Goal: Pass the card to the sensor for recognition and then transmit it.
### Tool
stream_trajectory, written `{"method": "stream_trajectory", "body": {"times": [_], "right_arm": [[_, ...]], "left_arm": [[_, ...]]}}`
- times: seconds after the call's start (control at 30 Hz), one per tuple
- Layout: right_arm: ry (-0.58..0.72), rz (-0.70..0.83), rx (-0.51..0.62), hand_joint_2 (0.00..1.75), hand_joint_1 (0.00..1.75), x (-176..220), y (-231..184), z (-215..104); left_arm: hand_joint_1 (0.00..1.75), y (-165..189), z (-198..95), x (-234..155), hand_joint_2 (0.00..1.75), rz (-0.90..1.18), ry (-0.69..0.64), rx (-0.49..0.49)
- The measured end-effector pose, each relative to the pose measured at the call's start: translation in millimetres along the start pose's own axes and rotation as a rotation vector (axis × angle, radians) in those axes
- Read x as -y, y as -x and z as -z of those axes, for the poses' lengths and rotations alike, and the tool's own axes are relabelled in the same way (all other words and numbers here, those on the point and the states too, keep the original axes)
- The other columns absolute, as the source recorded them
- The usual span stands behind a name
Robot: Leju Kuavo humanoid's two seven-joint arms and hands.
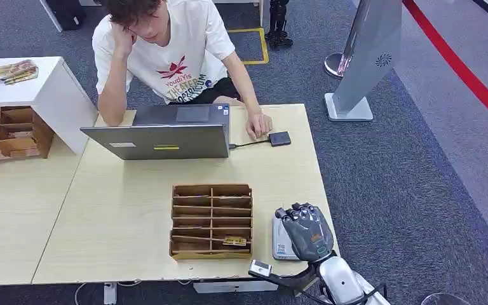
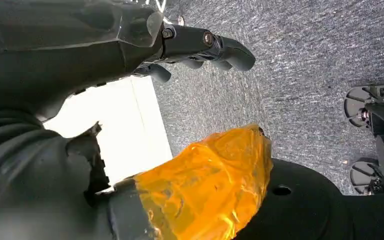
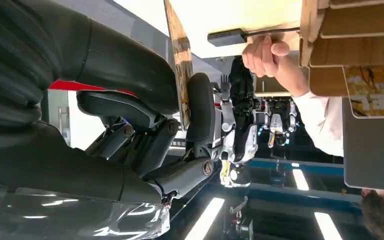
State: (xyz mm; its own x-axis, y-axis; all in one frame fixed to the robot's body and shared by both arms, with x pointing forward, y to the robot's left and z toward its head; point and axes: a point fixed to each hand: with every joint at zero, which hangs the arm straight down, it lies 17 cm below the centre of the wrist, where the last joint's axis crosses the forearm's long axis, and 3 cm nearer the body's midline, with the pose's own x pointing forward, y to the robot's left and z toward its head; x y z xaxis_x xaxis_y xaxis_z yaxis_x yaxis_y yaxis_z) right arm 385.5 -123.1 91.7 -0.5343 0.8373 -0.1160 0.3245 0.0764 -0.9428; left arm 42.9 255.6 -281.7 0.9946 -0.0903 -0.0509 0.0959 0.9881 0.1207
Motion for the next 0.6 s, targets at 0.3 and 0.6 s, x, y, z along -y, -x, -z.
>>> {"method": "stream_trajectory", "body": {"times": [0.3,0.6], "right_arm": [[-0.101,-0.163,0.151,1.75,1.75,-24,5,-9],[-0.194,-0.359,0.312,1.75,1.75,-31,50,-9]], "left_arm": [[0.0,0,0,-1,0.0,0.017,-0.003,0.004],[0.0,0,1,-3,0.0,0.034,-0.008,0.011]]}}
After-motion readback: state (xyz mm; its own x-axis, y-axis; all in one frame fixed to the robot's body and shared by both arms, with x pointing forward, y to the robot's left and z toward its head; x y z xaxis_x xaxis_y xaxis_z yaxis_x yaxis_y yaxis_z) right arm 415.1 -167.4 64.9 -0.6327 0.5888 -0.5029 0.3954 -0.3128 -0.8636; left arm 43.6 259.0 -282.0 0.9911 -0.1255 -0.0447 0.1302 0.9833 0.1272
